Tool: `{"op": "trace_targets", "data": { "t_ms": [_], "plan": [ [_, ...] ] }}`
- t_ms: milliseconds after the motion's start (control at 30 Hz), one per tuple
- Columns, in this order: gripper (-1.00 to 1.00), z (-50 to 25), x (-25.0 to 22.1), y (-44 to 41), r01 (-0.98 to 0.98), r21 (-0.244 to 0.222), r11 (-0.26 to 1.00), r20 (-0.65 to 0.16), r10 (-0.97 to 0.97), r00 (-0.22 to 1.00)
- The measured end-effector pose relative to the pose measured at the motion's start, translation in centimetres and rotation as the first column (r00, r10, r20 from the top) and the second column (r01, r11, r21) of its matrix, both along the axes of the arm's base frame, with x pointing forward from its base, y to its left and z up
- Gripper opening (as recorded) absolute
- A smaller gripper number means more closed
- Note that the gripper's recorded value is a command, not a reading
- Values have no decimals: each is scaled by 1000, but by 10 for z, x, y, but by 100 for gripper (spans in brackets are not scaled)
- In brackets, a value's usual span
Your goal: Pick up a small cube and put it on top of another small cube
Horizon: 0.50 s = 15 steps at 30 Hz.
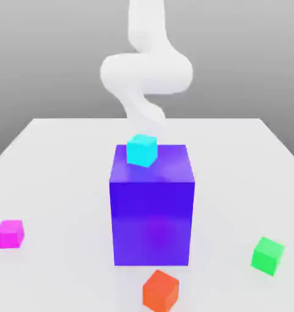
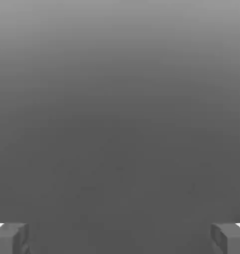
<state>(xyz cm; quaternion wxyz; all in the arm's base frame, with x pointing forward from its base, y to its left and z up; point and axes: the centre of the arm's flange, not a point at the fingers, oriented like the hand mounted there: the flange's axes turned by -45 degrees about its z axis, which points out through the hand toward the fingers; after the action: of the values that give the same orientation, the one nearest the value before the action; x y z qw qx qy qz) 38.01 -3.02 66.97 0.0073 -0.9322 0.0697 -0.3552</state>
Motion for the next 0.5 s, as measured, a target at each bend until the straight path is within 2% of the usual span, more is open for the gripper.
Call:
{"op": "trace_targets", "data": {
  "t_ms": [133, 267, 400, 500],
  "plan": [
    [0, -74, 40, -57, 199, 82, 977, -121, -189, 975],
    [0, -151, 57, -116, 399, 136, 907, -241, -360, 901],
    [0, -231, 53, -174, 590, 160, 792, -360, -510, 782],
    [0, -292, 37, -213, 718, 158, 677, -445, -601, 665]
  ]
}}
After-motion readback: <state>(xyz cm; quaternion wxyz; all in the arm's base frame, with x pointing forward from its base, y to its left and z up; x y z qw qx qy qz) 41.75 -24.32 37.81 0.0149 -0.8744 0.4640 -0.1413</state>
